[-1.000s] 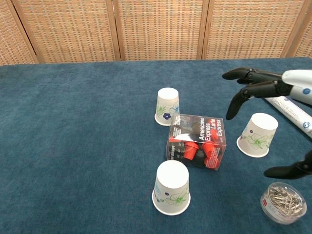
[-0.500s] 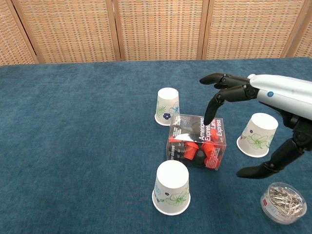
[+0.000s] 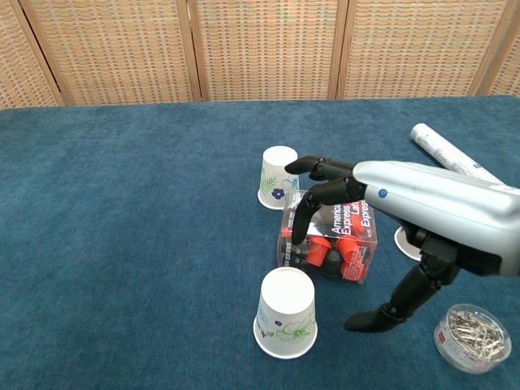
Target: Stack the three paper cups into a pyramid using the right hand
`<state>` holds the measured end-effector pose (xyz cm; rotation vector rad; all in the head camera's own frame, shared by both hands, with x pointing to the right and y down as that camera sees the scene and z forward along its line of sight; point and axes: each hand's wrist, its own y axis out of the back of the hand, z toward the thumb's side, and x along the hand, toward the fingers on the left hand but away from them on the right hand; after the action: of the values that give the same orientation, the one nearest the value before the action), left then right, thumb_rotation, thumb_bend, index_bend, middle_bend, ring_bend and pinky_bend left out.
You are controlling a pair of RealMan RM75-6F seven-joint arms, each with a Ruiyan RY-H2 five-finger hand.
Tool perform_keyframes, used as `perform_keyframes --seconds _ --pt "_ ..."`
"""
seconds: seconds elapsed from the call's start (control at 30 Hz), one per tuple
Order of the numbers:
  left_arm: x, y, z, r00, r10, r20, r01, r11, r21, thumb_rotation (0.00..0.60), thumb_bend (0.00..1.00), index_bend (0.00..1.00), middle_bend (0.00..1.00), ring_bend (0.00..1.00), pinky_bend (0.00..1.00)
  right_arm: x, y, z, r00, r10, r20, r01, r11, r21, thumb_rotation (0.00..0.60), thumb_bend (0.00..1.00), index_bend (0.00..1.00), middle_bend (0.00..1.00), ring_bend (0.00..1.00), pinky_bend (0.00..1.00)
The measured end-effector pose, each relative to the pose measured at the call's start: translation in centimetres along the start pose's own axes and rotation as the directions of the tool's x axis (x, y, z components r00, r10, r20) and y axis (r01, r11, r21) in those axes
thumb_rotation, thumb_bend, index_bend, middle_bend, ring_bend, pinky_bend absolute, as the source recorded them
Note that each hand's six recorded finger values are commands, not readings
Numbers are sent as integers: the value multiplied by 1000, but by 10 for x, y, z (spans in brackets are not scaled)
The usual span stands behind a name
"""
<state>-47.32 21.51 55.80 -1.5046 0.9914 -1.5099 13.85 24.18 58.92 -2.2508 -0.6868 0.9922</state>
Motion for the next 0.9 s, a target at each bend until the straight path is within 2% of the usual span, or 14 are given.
perform_keyframes --seconds 0.17,0.9 --pt "0 0 0 1000 1 2 -1 1000 0 600 312 0 0 0 0 -8 -10 0 1000 13 5 -13 1000 -3 600 19 394 0 0 0" --pt "1 0 -1 1000 -2 -2 2 1000 -4 600 311 0 0 0 0 -32 -27 3 999 35 7 -35 999 -18 600 22 355 0 0 0"
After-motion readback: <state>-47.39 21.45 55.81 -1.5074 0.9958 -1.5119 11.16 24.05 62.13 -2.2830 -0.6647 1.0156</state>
